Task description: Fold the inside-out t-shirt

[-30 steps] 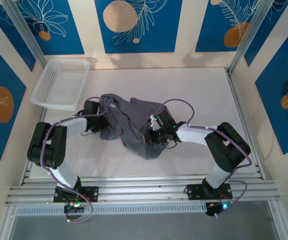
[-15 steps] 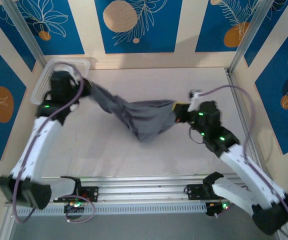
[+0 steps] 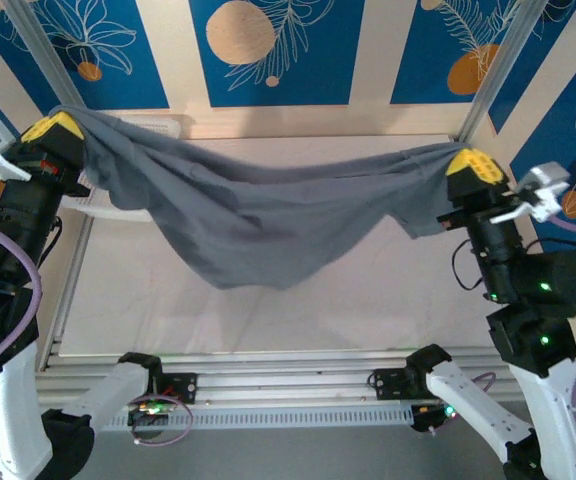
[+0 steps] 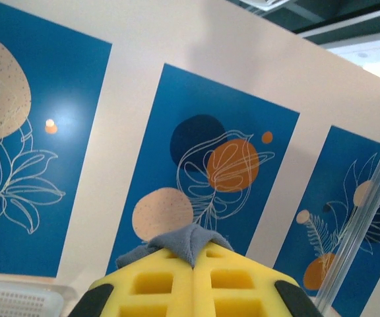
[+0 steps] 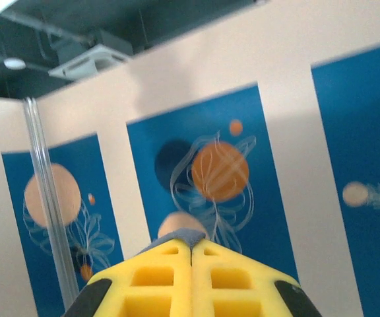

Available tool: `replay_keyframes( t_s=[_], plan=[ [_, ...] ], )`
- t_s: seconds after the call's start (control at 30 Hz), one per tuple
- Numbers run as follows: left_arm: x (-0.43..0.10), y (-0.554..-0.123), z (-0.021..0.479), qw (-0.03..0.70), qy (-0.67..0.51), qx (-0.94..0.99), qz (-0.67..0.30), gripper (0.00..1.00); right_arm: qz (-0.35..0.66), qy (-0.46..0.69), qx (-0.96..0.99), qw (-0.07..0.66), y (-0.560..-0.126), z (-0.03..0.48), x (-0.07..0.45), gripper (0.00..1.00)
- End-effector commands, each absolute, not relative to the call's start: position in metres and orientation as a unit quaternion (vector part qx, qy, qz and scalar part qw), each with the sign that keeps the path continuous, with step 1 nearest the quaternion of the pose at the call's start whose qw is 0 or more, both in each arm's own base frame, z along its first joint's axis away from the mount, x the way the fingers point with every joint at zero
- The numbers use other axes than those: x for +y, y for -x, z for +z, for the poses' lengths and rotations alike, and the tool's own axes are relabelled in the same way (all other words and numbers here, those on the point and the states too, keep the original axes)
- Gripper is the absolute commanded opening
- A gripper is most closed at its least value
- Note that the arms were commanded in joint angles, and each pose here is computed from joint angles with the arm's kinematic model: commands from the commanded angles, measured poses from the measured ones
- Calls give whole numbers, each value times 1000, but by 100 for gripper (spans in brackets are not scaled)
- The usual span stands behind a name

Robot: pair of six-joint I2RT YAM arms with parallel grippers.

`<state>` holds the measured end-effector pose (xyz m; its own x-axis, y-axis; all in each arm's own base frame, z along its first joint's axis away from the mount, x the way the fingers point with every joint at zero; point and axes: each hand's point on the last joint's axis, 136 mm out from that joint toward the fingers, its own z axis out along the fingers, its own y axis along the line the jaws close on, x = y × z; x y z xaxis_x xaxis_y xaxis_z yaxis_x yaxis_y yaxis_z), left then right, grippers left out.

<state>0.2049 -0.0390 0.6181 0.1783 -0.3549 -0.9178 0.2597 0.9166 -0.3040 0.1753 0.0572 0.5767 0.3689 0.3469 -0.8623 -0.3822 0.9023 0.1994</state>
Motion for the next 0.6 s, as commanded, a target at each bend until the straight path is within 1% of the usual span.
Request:
replay_keyframes(
  t_s=[0.0,0.07,0.17,0.3,0.4,0.47,0.57],
  plan=[
    [-37,-192,638,787,32,582,-200,0,197,14,439,876,-141,627,38,0],
    [-36,-198,638,788,37,580,-200,0,185,10,444,877,-146,634,37,0],
    [-39,-226,630,775,47,598,-197,0,154,7,484,861,-176,632,43,0],
    [-52,-299,594,727,58,656,-195,0,91,6,575,813,-251,605,55,0],
    [-61,-358,550,683,72,702,-189,0,106,-16,647,755,-316,568,49,0],
    [-62,-395,517,661,84,725,-175,0,119,-51,682,720,-360,540,32,0],
    [-69,-448,469,641,87,746,-161,0,108,-71,726,675,-417,499,18,0]
  ],
)
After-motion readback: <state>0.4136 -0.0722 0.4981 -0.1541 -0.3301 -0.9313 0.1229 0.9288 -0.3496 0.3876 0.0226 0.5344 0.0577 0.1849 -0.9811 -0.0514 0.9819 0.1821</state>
